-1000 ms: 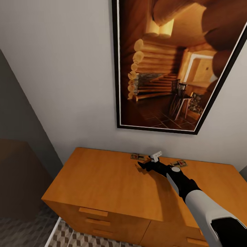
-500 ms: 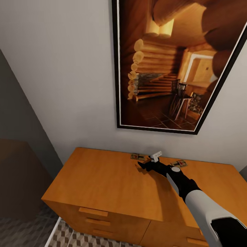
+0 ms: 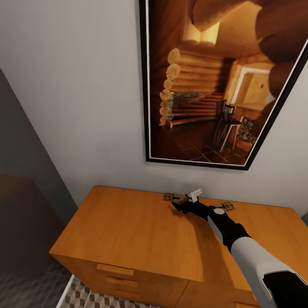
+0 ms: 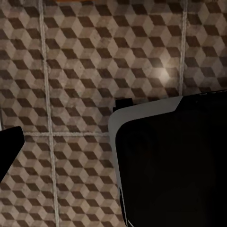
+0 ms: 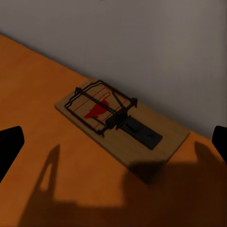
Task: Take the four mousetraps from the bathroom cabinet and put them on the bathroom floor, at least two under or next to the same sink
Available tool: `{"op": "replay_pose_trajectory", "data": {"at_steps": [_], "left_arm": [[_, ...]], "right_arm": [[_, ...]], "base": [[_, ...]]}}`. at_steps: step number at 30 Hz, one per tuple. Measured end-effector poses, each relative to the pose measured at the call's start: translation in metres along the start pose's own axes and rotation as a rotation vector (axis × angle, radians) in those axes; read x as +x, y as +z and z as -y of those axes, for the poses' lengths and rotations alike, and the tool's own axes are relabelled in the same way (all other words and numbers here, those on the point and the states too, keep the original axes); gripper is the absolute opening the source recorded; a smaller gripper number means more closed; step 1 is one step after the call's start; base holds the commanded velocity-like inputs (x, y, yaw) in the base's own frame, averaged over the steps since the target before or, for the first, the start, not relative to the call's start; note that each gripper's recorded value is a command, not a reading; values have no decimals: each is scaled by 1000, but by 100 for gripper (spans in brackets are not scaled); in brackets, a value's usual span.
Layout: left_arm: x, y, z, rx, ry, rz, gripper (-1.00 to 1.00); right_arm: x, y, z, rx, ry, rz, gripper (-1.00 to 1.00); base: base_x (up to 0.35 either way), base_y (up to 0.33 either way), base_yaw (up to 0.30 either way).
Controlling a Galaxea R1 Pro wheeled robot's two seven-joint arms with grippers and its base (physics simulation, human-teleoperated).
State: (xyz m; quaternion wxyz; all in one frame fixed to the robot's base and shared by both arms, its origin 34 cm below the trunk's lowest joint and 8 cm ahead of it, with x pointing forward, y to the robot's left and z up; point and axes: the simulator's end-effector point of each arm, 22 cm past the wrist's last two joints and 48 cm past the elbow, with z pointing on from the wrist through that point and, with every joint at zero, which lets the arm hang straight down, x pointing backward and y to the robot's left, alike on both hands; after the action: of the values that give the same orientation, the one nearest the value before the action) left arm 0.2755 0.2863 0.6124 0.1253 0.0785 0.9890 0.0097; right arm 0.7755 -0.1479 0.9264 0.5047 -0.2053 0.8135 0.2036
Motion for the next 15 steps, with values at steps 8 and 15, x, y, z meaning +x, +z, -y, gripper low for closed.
{"op": "replay_pose_trajectory", "data": {"at_steps": [8, 15], "left_arm": [[0, 0, 0, 0, 0, 0, 100], [0, 0, 0, 0, 0, 0, 100]], "right_arm": [[0, 0, 0, 0, 0, 0, 100], [0, 0, 0, 0, 0, 0, 100]], "base": [[8, 0, 0], [1, 0, 0]]}}
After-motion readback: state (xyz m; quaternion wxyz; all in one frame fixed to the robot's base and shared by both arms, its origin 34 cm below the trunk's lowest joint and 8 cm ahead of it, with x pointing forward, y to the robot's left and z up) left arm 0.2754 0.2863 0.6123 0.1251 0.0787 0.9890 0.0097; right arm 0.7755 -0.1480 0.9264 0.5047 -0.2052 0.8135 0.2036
